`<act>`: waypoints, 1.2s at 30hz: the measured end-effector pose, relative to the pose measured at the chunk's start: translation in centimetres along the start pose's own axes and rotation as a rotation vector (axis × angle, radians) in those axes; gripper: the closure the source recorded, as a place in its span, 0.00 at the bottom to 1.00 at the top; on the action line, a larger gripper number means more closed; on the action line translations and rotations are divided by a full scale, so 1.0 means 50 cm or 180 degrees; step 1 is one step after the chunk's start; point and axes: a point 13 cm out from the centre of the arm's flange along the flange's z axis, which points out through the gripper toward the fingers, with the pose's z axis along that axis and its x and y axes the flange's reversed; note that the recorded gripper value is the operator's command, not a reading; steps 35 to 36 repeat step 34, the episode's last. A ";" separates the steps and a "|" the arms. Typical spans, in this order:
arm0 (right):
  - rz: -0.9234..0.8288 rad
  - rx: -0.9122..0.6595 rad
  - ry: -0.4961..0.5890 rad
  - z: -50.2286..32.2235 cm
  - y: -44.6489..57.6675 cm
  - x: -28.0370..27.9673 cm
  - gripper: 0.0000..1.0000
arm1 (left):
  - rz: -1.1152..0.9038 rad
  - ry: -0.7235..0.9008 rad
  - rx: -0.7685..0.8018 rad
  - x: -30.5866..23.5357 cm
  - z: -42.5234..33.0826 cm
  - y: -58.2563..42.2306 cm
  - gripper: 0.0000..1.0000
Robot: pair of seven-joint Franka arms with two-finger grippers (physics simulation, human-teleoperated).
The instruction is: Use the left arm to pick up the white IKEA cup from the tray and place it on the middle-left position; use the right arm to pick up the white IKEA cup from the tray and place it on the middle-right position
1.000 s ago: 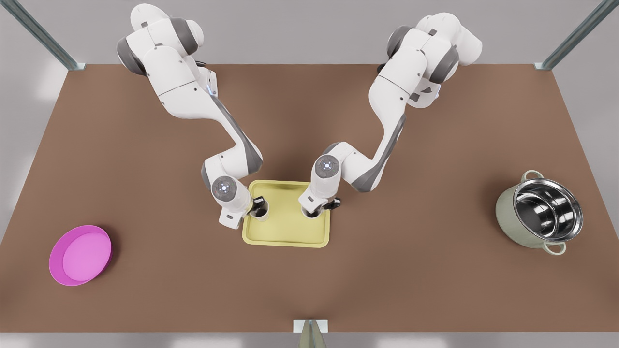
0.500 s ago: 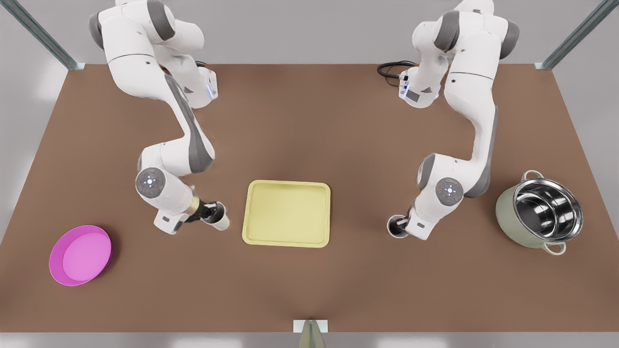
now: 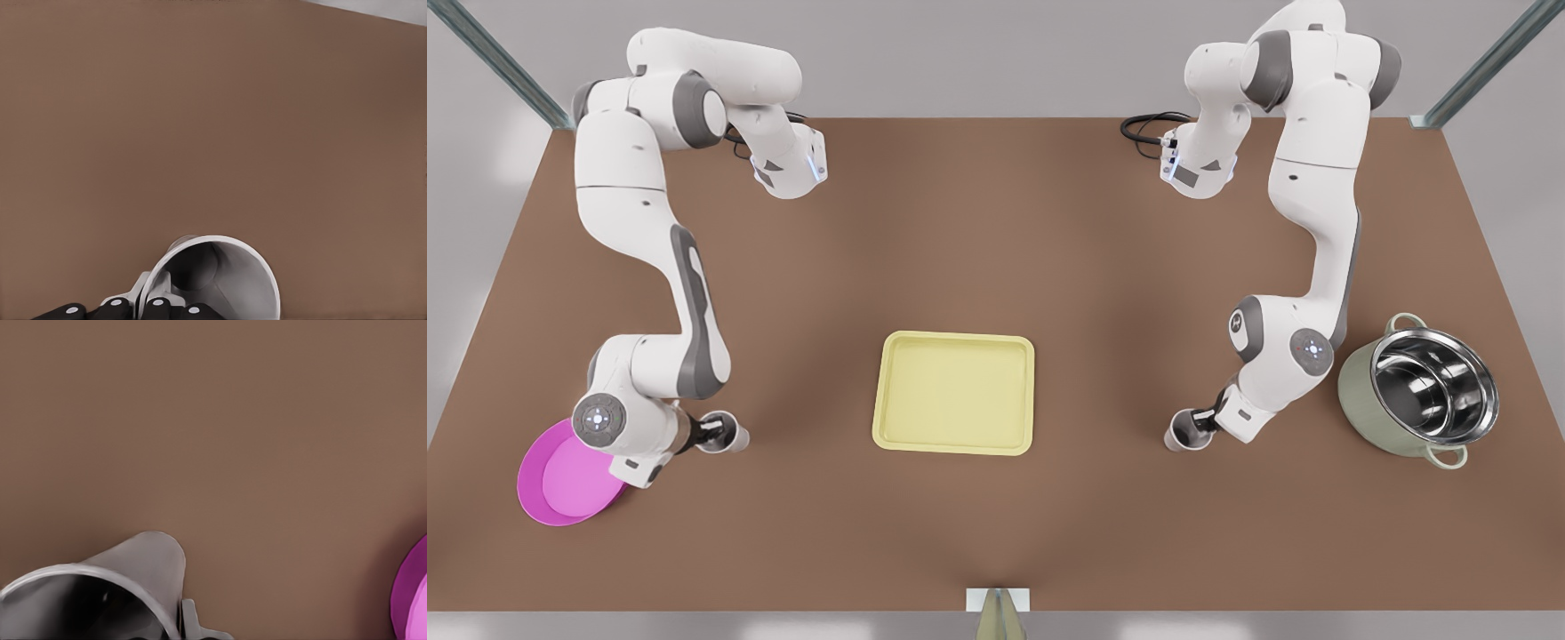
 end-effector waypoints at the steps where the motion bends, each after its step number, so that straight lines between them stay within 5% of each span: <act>1: -0.0045 -0.0003 0.0014 0.019 0.000 -0.002 0.96 | 0.0061 -0.0010 0.0002 -0.001 0.002 0.001 0.76; 2: -0.0089 -0.0002 0.0020 0.035 -0.001 -0.004 0.96 | 0.0120 -0.0021 0.0005 -0.003 0.003 0.001 0.69; 3: -0.0133 0.0010 0.0019 0.046 -0.004 -0.006 0.96 | 0.0178 -0.0031 0.0007 -0.004 0.004 0.001 0.29; 4: -0.0174 0.0023 0.0010 0.051 -0.006 -0.008 0.96 | 0.0237 -0.0037 0.0010 -0.005 0.006 0.001 0.00; 5: -0.0212 0.0036 -0.0002 0.053 -0.008 -0.011 0.95 | 0.0295 -0.0042 0.0017 -0.006 0.007 0.001 0.00; 7: -0.0278 0.0072 -0.0023 0.053 -0.013 -0.014 0.46 | 0.0413 -0.0066 0.0046 -0.011 0.005 -0.003 0.00; 9: -0.0318 0.0140 -0.0039 0.049 -0.022 -0.017 0.34 | 0.0566 -0.0172 0.0102 -0.034 -0.066 -0.021 0.00; 13: -0.0365 0.0161 -0.0072 0.046 -0.025 -0.022 0.31 | 0.0685 -0.0382 0.0150 -0.166 -0.400 -0.024 0.00; 16: -0.0398 0.0149 -0.0087 0.045 -0.023 -0.024 0.29 | 0.0662 -0.0159 0.0122 -0.067 -0.567 -0.024 0.00; 21: -0.0446 0.0178 -0.0188 -0.016 -0.019 -0.032 0.19 | 0.0674 0.0270 -0.0078 0.042 -0.568 -0.013 0.00; 27: -0.0487 0.0148 -0.0411 -0.296 0.051 0.003 0.00 | 0.0575 0.0463 -0.0153 0.073 -0.568 -0.005 0.00; 36: -0.0427 0.0103 -0.0240 -0.469 0.163 0.083 0.00 | 0.0479 0.0517 -0.0112 0.074 -0.564 -0.027 0.00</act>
